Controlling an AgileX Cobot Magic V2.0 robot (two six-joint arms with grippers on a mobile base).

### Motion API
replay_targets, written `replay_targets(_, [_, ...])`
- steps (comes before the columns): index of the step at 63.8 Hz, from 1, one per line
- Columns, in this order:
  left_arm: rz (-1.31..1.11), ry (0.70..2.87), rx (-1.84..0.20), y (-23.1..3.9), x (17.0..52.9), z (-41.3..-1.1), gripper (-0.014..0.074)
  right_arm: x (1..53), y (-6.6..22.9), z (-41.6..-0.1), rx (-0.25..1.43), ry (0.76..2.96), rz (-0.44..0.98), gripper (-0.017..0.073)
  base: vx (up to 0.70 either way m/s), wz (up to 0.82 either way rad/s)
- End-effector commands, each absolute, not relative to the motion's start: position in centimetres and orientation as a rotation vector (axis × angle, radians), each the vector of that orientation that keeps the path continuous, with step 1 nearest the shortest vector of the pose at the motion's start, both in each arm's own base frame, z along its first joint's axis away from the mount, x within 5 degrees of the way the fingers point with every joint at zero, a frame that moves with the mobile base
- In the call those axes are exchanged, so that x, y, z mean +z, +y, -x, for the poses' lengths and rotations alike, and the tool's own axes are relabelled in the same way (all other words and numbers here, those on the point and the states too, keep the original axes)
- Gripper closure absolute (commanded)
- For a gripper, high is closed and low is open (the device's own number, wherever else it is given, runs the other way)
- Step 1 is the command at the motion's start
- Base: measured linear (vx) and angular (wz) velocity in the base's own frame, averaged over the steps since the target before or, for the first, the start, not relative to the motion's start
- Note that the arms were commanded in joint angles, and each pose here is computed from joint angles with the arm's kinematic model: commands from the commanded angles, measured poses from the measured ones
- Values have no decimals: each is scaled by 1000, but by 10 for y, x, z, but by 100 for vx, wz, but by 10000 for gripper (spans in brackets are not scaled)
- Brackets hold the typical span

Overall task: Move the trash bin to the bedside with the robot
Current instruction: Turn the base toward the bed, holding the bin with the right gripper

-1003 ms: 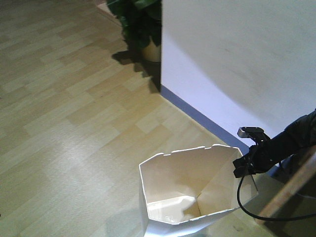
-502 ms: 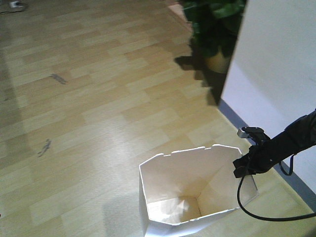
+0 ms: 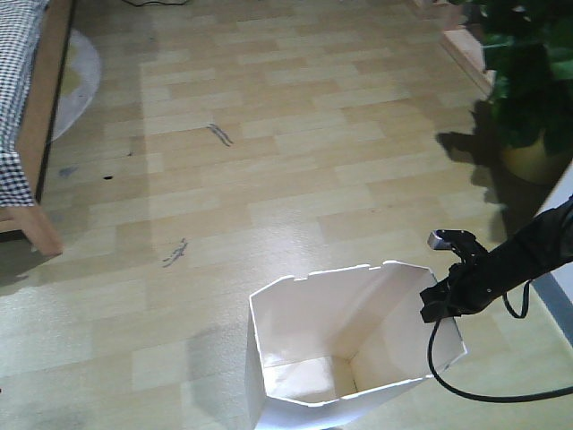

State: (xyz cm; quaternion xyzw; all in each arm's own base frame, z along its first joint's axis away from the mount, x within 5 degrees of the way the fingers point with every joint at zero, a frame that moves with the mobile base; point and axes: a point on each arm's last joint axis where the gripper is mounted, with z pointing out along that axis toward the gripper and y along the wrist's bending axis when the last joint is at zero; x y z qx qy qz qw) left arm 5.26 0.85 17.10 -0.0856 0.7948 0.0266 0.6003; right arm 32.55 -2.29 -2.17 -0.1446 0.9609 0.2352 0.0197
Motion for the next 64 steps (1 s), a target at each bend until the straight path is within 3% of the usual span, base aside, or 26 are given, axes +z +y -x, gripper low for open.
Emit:
replay_targets(1, [191,1766,54,8,176,-53,600,11,-14,-332,932,2898,436,562,19,41])
replay_targets(26, [191,1766,54,8,176,-53,600,11,-14,-332,932,2898,436,562,21,25])
replay_targets(64, [191,1766,54,8,176,-53,600,11,-14,-332,932,2898,436,562,26,3])
